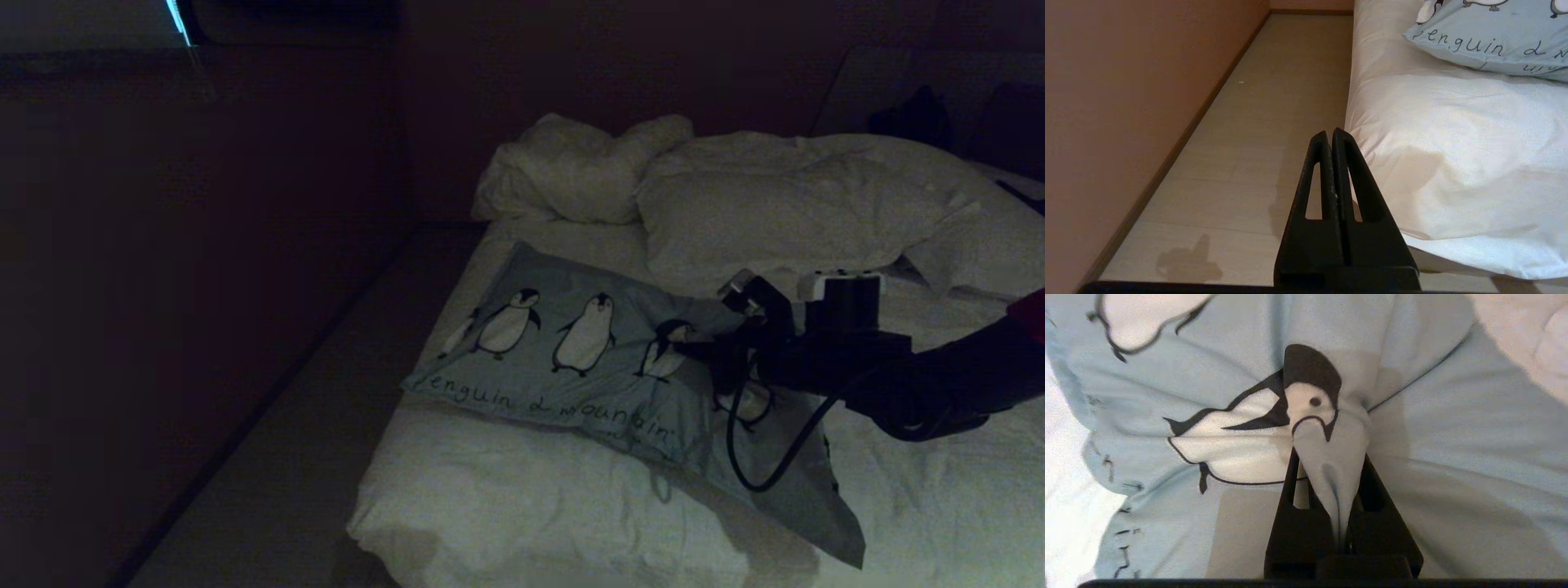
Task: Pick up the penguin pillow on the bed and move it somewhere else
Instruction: Pick up the pillow
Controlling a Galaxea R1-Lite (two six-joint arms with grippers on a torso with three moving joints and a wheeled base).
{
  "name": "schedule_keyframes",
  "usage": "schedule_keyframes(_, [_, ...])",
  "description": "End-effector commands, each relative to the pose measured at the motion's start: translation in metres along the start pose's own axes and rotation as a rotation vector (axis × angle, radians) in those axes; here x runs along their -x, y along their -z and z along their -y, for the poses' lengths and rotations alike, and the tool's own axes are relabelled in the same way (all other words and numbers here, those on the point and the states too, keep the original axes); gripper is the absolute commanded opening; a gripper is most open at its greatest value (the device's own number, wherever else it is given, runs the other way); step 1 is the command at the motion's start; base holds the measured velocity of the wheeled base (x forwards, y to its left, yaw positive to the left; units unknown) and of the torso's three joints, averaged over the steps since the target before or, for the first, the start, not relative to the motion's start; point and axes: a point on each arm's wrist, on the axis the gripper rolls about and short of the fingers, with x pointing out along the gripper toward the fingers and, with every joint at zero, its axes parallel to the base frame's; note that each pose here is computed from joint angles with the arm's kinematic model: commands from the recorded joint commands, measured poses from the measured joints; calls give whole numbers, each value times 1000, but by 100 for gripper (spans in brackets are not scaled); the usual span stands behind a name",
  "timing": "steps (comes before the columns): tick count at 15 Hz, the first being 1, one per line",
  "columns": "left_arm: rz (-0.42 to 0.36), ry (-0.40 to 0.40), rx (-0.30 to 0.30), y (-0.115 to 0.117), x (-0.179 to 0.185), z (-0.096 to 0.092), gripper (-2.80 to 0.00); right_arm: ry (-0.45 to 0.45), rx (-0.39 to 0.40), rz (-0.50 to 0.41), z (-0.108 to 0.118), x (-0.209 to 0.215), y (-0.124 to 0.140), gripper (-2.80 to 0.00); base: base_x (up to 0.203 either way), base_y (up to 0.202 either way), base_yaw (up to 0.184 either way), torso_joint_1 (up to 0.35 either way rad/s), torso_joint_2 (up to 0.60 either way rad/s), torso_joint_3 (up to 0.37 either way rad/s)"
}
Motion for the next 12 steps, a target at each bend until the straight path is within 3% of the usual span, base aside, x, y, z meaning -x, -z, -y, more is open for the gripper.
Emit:
schedule_keyframes(1, [-1, 1, 0, 0, 0, 0, -280, 13, 18, 47, 0, 11, -16, -280, 0, 0, 0, 0, 0, 0])
schedule_keyframes(8, [-1, 1, 0, 0, 0, 0, -280, 91, -83, 228, 2, 68, -77, -280, 0, 0, 0, 0, 0, 0])
schedule_keyframes(12, [-1, 0, 0, 0, 0, 0, -280, 158, -87, 270, 2, 85, -91, -280, 0, 0, 0, 0, 0, 0])
